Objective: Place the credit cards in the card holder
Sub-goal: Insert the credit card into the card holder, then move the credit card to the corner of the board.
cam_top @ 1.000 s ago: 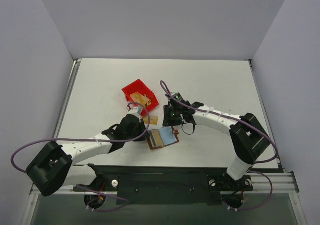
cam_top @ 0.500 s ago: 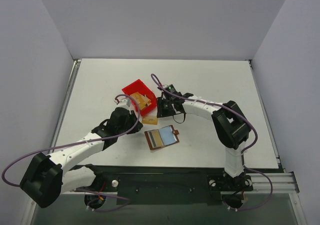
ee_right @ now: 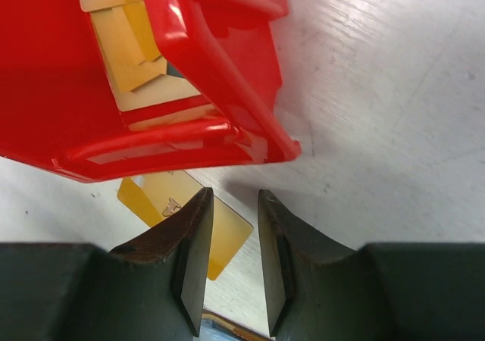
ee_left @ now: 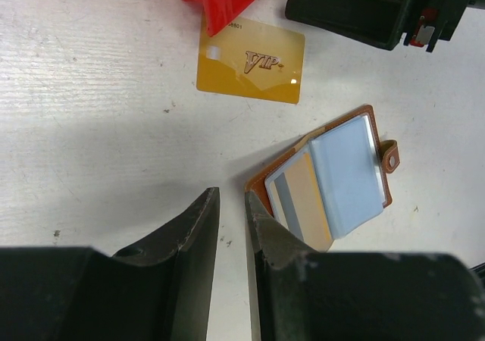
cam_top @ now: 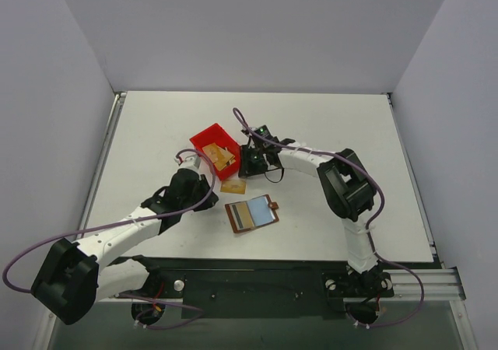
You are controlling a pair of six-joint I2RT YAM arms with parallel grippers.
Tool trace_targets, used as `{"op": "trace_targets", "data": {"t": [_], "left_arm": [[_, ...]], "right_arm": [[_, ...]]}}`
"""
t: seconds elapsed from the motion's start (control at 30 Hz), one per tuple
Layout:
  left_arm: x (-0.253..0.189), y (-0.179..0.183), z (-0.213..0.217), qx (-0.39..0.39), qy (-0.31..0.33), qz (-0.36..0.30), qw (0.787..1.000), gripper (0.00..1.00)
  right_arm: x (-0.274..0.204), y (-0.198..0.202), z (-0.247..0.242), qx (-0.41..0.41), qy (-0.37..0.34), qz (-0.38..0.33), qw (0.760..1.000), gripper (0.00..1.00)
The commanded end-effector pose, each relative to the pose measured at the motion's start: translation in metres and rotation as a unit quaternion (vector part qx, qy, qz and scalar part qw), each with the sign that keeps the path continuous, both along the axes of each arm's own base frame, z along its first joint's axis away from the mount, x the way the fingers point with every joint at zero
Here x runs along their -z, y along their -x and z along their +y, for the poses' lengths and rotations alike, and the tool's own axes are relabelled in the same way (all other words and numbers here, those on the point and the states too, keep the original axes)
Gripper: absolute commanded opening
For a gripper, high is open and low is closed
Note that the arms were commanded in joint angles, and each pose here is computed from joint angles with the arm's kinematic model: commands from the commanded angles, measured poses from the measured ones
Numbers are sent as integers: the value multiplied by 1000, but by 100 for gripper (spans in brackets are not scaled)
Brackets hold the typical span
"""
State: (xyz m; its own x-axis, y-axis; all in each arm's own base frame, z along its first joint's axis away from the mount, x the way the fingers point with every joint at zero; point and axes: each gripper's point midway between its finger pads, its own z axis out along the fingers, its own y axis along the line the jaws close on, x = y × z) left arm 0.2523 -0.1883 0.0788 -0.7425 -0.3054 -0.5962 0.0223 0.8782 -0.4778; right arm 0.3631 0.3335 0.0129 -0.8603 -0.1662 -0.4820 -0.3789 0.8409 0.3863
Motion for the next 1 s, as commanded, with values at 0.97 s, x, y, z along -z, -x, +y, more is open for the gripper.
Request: {"op": "trace_targets", "data": {"t": [0.97], "left_arm": [[31, 5, 30, -55, -15, 33, 998, 30]], "right_arm": [[31, 106, 41, -108, 32, 71, 991, 18]]}}
